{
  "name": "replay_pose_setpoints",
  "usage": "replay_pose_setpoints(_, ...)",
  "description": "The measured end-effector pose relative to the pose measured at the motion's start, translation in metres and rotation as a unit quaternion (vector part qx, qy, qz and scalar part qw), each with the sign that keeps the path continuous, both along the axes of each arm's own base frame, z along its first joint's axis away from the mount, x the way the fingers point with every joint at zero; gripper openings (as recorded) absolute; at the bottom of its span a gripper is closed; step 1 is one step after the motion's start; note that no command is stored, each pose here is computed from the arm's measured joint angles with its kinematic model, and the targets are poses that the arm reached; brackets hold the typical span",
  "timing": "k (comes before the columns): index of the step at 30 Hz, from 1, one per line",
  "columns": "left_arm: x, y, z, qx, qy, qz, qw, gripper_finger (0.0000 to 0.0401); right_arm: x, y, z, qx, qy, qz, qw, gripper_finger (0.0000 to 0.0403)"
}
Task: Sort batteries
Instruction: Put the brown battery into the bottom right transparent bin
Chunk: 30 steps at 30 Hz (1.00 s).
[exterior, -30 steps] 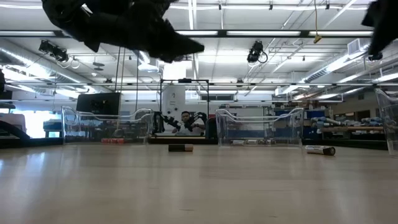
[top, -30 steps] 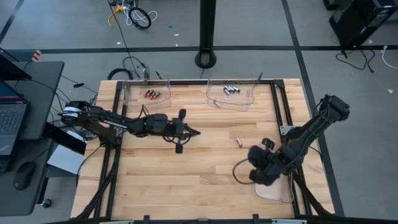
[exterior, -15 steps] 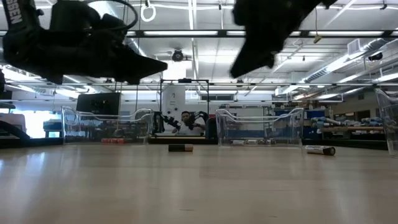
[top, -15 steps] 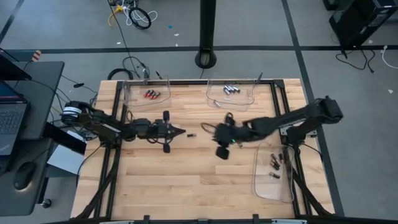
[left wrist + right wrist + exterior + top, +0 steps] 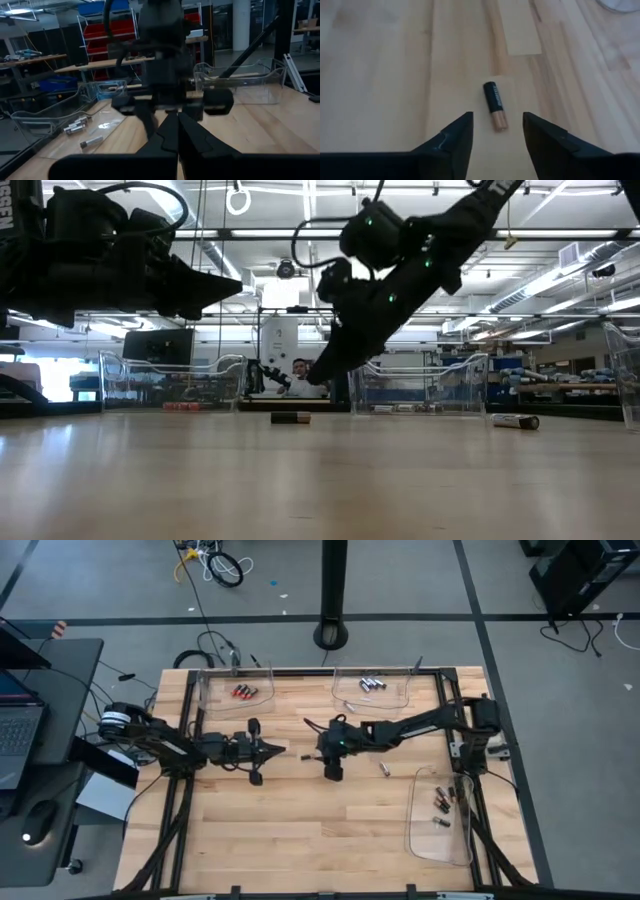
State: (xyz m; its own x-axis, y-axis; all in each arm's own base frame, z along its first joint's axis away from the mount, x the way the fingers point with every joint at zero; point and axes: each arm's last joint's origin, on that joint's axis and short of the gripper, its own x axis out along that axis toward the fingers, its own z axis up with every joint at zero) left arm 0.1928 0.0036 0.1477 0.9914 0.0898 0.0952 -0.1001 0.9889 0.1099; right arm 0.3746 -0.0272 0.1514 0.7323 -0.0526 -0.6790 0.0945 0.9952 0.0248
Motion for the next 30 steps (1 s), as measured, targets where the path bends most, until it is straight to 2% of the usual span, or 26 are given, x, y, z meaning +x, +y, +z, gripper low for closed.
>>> replay_pose_setpoints(7,0.000,0.000,0.000,0.000,0.000,0.000,1.000,0.0005,0.009,-0.009,-0.028,-0.014,0.002,0.004,1.000,0.0204)
replay_pose_setpoints(11,0.000,0.000,0.000,0.000,0.001,0.000,1.000,0.0005,0.012,-0.014,-0.039,-0.015,-0.004,0.001,1.000,0.0202)
replay_pose_setpoints(15,0.000,0.000,-0.001,0.000,0.004,0.000,1.000,0.0005,0.014,-0.015,-0.045,0.007,-0.006,0.016,1.000,0.0191)
replay_pose_setpoints(23,0.000,0.000,-0.001,0.000,0.006,0.000,1.000,0.0005,0.017,-0.016,-0.061,0.020,-0.002,0.025,0.999,0.0124)
replay_pose_setpoints(28,0.000,0.000,-0.002,0.000,0.009,0.001,1.000,0.0005,0.016,-0.013,-0.057,0.021,-0.001,0.026,0.999,0.0063)
replay_pose_setpoints(30,0.000,0.000,-0.002,0.000,0.009,0.001,1.000,0.0005,0.015,-0.012,-0.053,0.020,0.002,0.029,0.999,0.0062)
